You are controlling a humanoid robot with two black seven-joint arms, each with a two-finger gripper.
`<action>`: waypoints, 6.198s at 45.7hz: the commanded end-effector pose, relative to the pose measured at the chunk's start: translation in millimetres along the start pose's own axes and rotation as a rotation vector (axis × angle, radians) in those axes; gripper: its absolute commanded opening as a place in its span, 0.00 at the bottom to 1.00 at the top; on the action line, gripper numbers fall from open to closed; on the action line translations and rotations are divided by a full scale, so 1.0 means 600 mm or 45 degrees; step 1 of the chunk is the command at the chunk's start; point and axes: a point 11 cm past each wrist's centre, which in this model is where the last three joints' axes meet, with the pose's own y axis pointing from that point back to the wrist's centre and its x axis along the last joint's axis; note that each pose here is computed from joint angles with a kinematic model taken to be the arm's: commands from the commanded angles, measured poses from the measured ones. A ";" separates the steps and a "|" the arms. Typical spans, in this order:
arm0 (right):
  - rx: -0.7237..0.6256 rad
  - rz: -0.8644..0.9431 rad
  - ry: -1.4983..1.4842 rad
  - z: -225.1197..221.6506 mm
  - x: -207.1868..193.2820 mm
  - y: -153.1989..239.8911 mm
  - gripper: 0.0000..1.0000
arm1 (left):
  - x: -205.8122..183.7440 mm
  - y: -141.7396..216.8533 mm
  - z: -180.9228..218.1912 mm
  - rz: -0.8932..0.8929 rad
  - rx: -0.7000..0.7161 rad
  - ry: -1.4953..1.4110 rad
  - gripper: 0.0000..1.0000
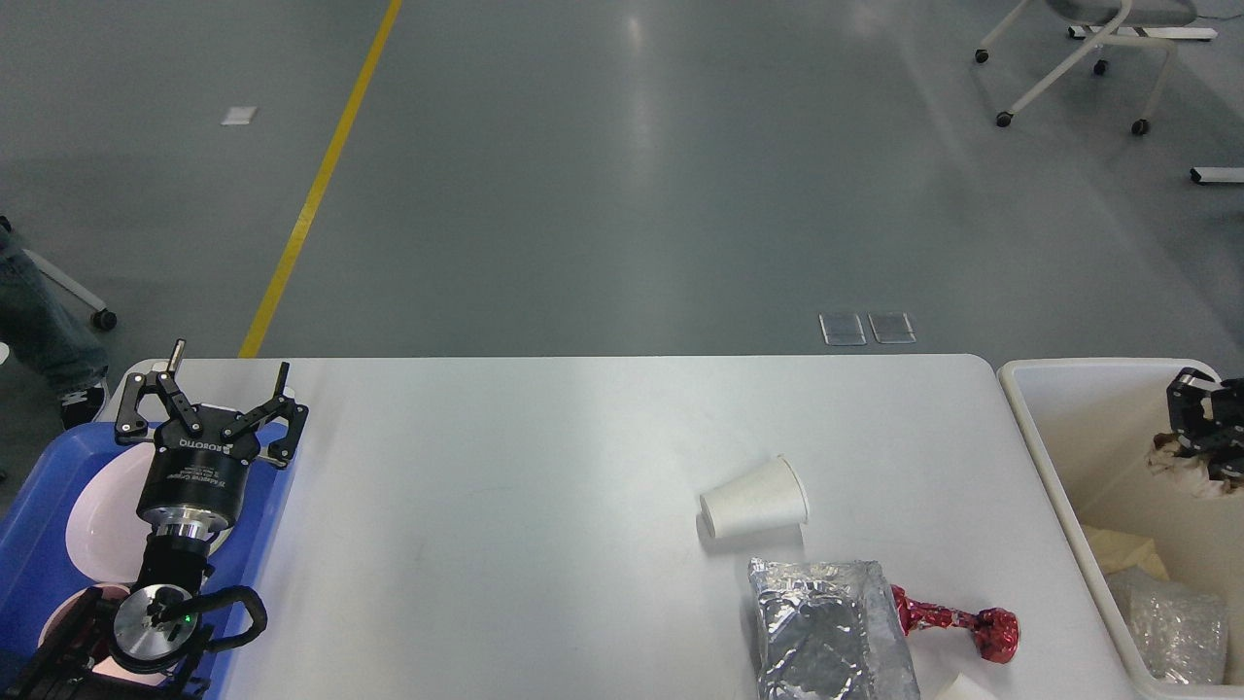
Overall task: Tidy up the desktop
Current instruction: 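Release the brown paper inside the cream bin with the right gripper, then raise the right gripper out of the bin and reach toward the foil bag, then lower the right gripper onto the foil snack bag and grasp it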
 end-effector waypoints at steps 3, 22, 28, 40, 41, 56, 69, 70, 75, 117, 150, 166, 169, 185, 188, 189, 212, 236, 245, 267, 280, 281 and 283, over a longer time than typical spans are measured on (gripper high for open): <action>-0.052 0.100 -0.122 0.040 -0.025 -0.129 0.00 | 0.000 0.000 0.000 0.000 0.000 0.000 0.97; -0.205 0.587 -0.091 0.081 -0.112 -0.272 0.00 | 0.000 0.000 0.000 0.000 0.000 0.000 0.97; -0.219 0.591 -0.076 0.089 -0.137 -0.287 0.00 | 0.000 0.000 0.000 0.000 0.000 0.000 0.96; -0.226 0.574 -0.065 0.092 -0.162 -0.300 0.00 | 0.000 0.000 0.000 0.000 0.000 0.000 0.97; -0.227 0.571 -0.063 0.093 -0.165 -0.301 0.00 | 0.000 0.000 0.000 0.000 0.000 0.000 0.96; -0.235 0.682 -0.086 0.100 -0.167 -0.301 1.00 | 0.000 0.000 0.000 0.000 0.000 0.000 0.97; -0.261 0.682 -0.083 0.120 -0.168 -0.302 1.00 | 0.000 0.000 0.000 0.000 0.000 0.000 0.97; -0.259 0.682 -0.080 0.119 -0.168 -0.302 1.00 | 0.000 0.000 0.000 0.000 0.000 0.000 0.96; -0.261 0.693 -0.093 0.121 -0.158 -0.297 1.00 | 0.000 0.000 0.000 0.000 0.000 0.000 0.97; -0.030 0.148 0.706 -0.190 -0.078 0.030 1.00 | -0.001 -0.001 0.000 -0.002 0.000 0.000 0.97; 0.168 -0.284 1.102 -0.277 -0.307 0.404 1.00 | 0.000 0.000 0.000 0.000 0.000 0.000 0.96; 0.159 -0.299 1.059 -0.277 -0.313 0.363 1.00 | 0.000 0.000 0.000 0.000 0.000 0.000 0.97; 0.150 -0.308 1.049 -0.274 -0.315 0.351 1.00 | 0.000 0.000 0.000 0.000 0.000 0.000 0.97; 0.239 -0.461 1.103 -0.299 -0.391 0.307 1.00 | 0.000 0.000 0.000 0.000 0.000 0.000 0.97; 0.256 -0.441 1.092 -0.306 -0.406 0.284 1.00 | 0.000 0.000 0.000 0.000 0.000 0.000 0.97; 0.257 -0.432 1.090 -0.307 -0.410 0.277 1.00 | 0.000 0.000 0.000 0.000 0.000 0.000 0.97; 0.220 -0.494 0.755 -0.344 -0.457 0.159 0.98 | 0.000 0.000 0.000 0.000 0.000 0.000 0.97; 0.086 -0.611 -0.263 -0.319 -0.446 -0.036 1.00 | 0.000 0.000 0.000 0.000 0.000 0.000 0.97; -0.027 -0.506 -0.471 -0.281 -0.439 -0.086 1.00 | -0.001 -0.001 0.000 -0.002 0.000 0.000 0.97; -0.069 -0.506 -0.683 -0.271 -0.438 -0.117 0.85 | 0.000 0.000 0.000 0.000 0.000 0.000 0.97; -0.066 -0.548 -0.742 -0.279 -0.450 -0.117 0.23 | 0.000 0.000 0.000 0.000 0.000 0.000 0.97; -0.065 -0.550 -0.742 -0.279 -0.450 -0.117 0.18 | 0.000 0.000 0.000 0.000 0.000 0.000 0.97; -0.062 -0.556 -0.740 -0.281 -0.452 -0.116 0.05 | 0.000 0.000 0.000 0.000 0.000 0.000 0.97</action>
